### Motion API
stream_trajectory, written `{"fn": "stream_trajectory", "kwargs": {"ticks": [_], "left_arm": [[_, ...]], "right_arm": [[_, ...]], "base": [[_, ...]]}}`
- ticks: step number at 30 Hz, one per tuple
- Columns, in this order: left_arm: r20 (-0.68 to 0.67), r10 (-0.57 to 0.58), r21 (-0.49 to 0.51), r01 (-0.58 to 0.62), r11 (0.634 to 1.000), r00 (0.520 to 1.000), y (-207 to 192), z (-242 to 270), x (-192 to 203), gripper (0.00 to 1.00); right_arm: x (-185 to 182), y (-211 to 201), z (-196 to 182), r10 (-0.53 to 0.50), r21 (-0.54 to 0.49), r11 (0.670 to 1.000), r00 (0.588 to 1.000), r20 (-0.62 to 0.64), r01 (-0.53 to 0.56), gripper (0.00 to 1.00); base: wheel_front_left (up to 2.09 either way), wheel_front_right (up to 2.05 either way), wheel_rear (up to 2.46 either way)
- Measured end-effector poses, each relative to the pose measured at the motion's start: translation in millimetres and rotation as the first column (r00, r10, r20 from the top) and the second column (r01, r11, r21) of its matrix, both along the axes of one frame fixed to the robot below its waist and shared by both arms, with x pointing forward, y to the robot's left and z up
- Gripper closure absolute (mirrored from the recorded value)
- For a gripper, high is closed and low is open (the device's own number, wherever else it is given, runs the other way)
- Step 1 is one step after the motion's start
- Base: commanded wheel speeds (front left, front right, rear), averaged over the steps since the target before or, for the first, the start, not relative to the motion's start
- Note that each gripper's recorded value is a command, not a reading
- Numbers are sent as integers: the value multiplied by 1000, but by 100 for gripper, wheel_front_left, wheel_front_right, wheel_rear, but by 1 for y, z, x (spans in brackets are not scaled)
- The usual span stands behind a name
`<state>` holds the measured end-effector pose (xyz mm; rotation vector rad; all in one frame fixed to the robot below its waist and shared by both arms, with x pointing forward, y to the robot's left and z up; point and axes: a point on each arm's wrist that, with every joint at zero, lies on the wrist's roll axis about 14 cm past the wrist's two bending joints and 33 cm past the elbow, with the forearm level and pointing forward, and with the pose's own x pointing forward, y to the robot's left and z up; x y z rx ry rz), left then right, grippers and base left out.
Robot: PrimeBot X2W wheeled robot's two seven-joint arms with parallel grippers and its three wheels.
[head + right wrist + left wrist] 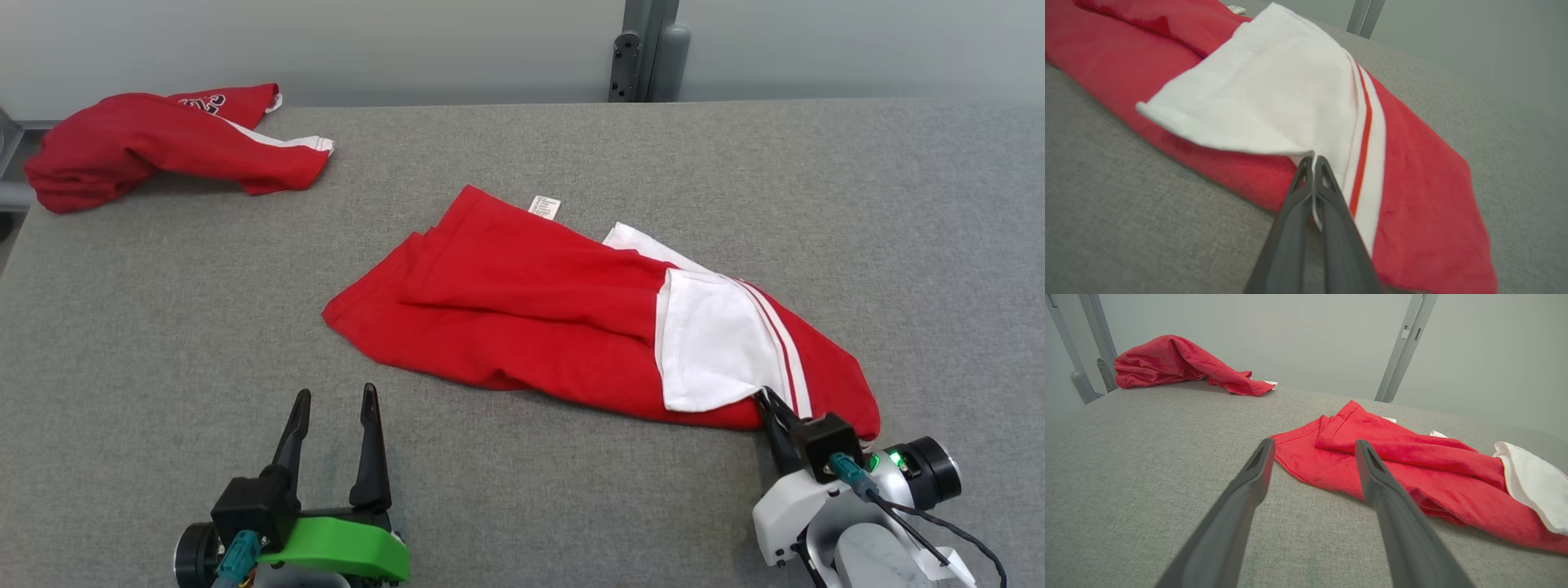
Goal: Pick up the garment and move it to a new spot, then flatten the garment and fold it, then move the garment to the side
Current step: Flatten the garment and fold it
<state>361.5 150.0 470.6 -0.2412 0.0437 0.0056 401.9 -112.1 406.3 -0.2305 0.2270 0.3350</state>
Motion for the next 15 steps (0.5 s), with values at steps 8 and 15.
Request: {"fn": "stream_trajectory", "kwargs": {"ticks": [8, 15], "left_arm": [[8, -12, -2, 12, 1000, 1000, -4, 2, 3, 0], [16, -55, -7, 56, 998, 998, -18, 4, 8, 0]], "right_arm": [[20, -6, 41, -24, 21, 1000, 991, 129, 21, 100], [32, -41, 112, -90, 11, 996, 933, 349, 91, 100]], "base": [[0, 0, 0], [0, 0, 0]]}}
